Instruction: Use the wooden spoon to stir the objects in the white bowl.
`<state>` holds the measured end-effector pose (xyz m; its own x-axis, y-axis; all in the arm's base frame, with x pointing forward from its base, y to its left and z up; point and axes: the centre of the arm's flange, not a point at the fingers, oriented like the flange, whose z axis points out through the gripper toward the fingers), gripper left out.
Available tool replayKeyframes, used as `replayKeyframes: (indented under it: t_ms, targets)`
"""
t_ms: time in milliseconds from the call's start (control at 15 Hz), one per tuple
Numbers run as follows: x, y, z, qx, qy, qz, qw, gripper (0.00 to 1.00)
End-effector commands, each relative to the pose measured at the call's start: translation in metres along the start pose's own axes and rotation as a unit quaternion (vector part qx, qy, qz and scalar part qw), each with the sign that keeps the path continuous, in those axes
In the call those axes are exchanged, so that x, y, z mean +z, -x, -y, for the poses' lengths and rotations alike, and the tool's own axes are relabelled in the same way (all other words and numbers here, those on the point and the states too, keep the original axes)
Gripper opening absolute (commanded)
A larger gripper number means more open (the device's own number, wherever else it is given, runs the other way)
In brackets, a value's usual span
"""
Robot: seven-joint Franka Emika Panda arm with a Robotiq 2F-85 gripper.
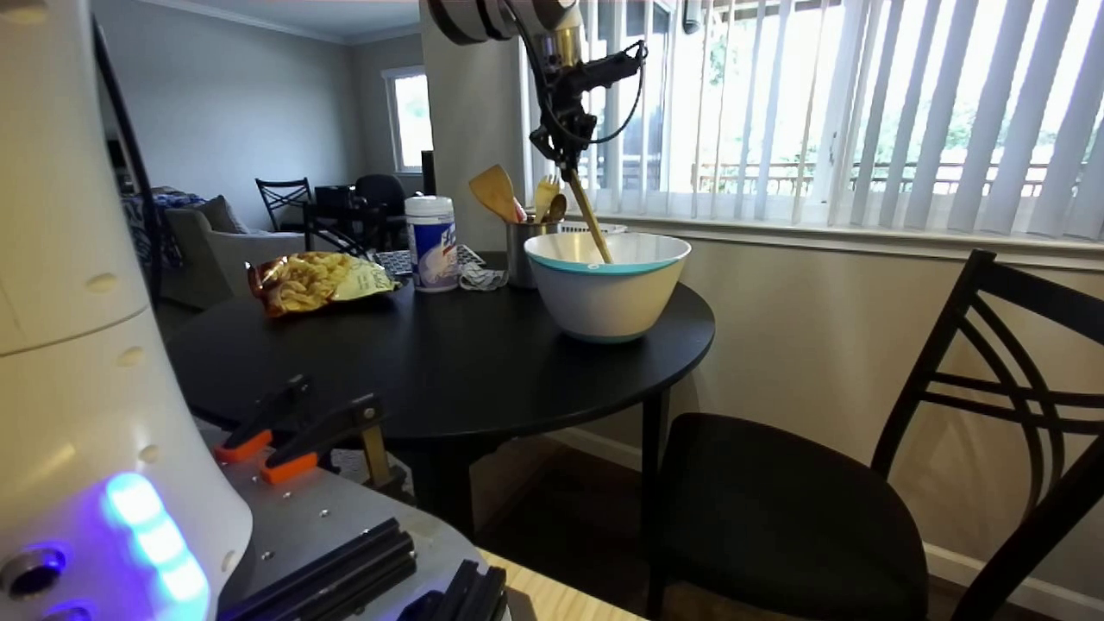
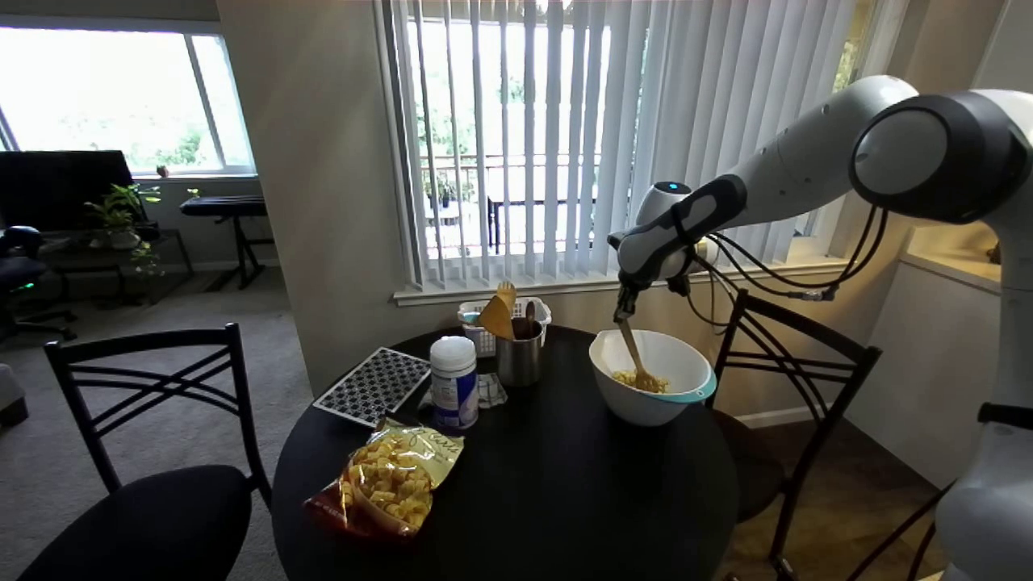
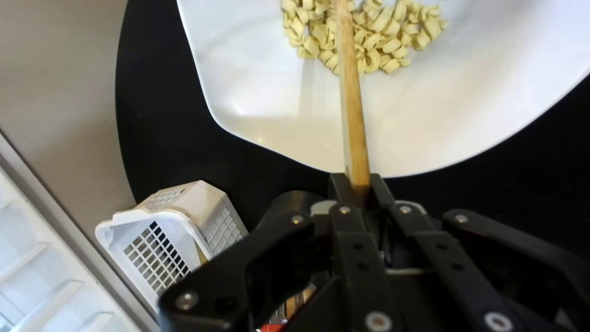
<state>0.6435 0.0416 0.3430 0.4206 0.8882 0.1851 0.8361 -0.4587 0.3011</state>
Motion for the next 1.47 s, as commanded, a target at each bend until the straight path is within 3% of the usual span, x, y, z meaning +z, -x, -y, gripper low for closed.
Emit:
replayKeyframes:
  t_ms: [0, 400, 600, 1400]
  targets:
    - [-0.029, 0.051, 0.0, 0.028, 0.02, 0.02, 0.9992, 0.05]
    - [-0.054, 0.107, 0.004, 0.06, 0.014, 0.033, 0.9976, 0.05]
    - [-0.058, 0.118, 0.012, 0.043, -0.018, 0.031, 0.9984, 0.05]
    - [-0.056, 0.099, 0.045, -0.068, -0.105, 0.054, 0.9907, 0.05]
